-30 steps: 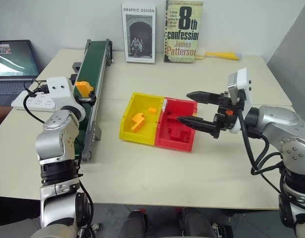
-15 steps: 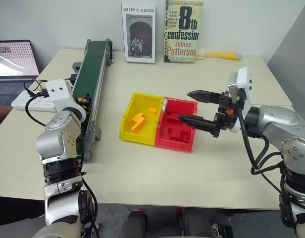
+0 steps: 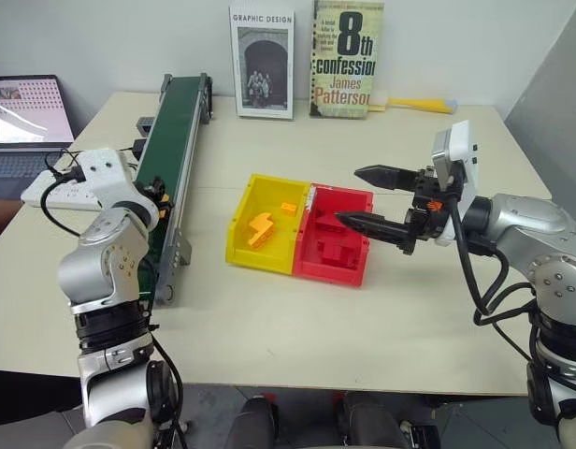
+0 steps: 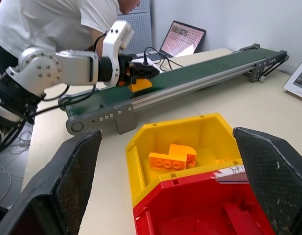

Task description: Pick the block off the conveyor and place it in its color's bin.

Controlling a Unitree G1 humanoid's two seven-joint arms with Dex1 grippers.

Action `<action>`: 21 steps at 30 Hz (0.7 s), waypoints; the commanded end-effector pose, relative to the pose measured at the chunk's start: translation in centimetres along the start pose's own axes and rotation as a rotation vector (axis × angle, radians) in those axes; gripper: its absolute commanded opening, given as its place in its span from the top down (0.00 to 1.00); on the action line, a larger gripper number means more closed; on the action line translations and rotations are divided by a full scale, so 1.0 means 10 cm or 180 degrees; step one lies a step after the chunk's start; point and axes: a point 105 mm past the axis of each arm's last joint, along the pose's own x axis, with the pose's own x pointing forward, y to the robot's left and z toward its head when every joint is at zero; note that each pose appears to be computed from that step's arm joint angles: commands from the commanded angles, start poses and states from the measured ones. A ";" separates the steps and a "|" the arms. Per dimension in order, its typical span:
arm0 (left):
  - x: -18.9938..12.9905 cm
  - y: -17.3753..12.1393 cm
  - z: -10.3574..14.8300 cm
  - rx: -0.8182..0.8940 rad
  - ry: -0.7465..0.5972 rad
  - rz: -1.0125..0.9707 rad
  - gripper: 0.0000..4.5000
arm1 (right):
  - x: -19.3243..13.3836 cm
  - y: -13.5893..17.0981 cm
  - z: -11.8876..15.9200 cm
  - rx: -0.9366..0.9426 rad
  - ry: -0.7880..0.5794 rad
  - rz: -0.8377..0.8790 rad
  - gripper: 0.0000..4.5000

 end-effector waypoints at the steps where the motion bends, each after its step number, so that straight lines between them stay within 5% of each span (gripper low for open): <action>1: -0.06 -0.63 0.37 0.0364 -0.0238 -0.1051 0.64 | -0.06 0.03 0.05 -0.0199 0.0065 -0.0041 0.00; 8: -0.34 -1.43 0.19 0.0921 0.0038 -0.2616 0.64 | -0.19 0.14 -0.14 -0.0429 0.0489 -0.0017 0.00; 17: -0.23 -1.44 -0.10 0.1163 0.0234 -0.2657 0.64 | -0.24 0.20 -0.13 -0.0458 0.0497 -0.0135 0.00; 19: -0.22 -1.44 -0.11 0.1165 0.0230 -0.2662 0.49 | -0.24 0.21 -0.12 -0.0451 0.0480 -0.0150 0.00; 21: -0.22 -1.45 -0.11 0.1154 0.0227 -0.2692 0.46 | -0.24 0.21 -0.10 -0.0437 0.0454 -0.0162 0.00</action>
